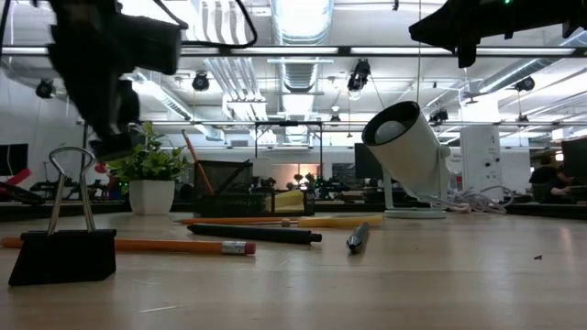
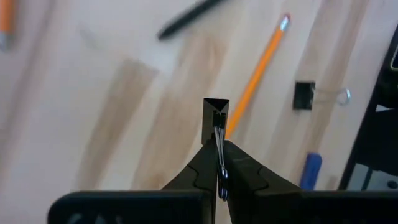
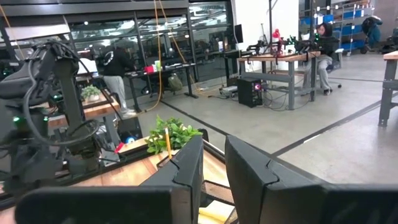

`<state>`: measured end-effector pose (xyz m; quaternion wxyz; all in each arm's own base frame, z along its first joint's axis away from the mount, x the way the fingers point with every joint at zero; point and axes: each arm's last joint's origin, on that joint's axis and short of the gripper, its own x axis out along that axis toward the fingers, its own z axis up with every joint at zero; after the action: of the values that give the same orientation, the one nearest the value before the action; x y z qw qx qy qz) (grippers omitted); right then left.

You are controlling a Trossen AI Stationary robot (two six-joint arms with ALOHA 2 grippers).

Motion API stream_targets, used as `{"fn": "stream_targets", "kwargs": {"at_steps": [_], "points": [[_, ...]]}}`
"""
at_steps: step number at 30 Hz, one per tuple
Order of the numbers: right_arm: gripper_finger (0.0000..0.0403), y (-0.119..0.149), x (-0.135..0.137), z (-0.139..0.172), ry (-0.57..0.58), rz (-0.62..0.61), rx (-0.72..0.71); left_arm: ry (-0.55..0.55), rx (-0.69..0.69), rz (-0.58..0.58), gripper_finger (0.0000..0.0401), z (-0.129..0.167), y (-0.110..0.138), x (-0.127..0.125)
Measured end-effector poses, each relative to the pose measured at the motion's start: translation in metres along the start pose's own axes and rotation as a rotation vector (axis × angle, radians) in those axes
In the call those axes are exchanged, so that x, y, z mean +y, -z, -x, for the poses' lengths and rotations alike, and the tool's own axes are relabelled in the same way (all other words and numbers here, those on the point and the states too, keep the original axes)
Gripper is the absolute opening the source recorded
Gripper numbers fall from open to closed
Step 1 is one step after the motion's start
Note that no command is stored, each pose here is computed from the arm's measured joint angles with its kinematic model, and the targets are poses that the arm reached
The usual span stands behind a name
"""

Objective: Pick and place office supplies into organizer
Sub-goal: Put the left black binder clip into the black desk organizer

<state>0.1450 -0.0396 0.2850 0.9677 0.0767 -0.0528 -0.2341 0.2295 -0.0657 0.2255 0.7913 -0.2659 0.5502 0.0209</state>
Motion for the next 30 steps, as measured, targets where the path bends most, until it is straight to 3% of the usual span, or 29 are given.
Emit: {"fn": "stream_targets", "kwargs": {"at_steps": [11, 30], "points": [[0.0059, 0.000, 0.000, 0.000, 0.000, -0.023, -0.001, -0.040, -0.096, 0.006, 0.0000, 0.013, -0.040, 0.027], [0.0059, 0.000, 0.000, 0.000, 0.000, -0.024, 0.000, -0.177, -0.270, -0.029, 0.0000, 0.036, -0.073, 0.068]]}}
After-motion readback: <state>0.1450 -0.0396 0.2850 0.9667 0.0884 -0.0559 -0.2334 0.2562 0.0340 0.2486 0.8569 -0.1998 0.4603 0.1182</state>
